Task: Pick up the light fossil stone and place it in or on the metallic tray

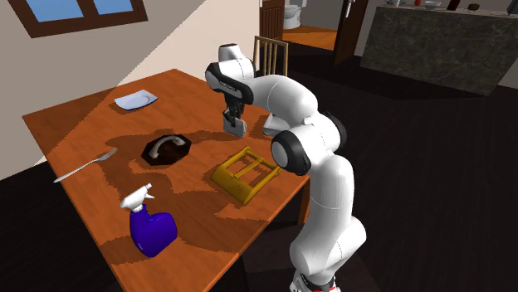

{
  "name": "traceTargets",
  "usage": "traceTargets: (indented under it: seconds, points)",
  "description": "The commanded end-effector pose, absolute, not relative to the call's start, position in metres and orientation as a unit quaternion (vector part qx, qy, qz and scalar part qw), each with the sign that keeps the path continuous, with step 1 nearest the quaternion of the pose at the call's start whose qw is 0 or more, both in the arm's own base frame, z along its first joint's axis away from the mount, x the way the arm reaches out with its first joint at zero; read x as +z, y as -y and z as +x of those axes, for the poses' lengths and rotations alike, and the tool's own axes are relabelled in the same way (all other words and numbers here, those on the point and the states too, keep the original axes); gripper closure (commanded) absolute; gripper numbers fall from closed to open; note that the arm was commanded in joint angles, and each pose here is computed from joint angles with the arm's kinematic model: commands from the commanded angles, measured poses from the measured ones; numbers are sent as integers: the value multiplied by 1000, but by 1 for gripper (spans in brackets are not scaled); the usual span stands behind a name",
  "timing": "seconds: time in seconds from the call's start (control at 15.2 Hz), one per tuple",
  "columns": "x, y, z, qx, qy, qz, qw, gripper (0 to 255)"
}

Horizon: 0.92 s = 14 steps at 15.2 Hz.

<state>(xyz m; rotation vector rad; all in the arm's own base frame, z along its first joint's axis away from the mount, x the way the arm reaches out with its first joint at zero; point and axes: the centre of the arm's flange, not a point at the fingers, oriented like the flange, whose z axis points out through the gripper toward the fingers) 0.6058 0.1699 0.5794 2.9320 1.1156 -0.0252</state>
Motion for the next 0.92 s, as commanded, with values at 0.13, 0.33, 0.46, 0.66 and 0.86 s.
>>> traceTargets:
  seconds: [0.13,0.33,0.46,0.66,0.86]
  points:
    - [600,-169,605,-8,-356,935,2,255]
    - [615,-169,605,-8,-356,935,2,255]
    - [626,-169,605,-8,-356,935,2,255]
    - [642,-169,605,-8,-356,935,2,255]
    - [658,-169,605,-8,-356,935,2,255]
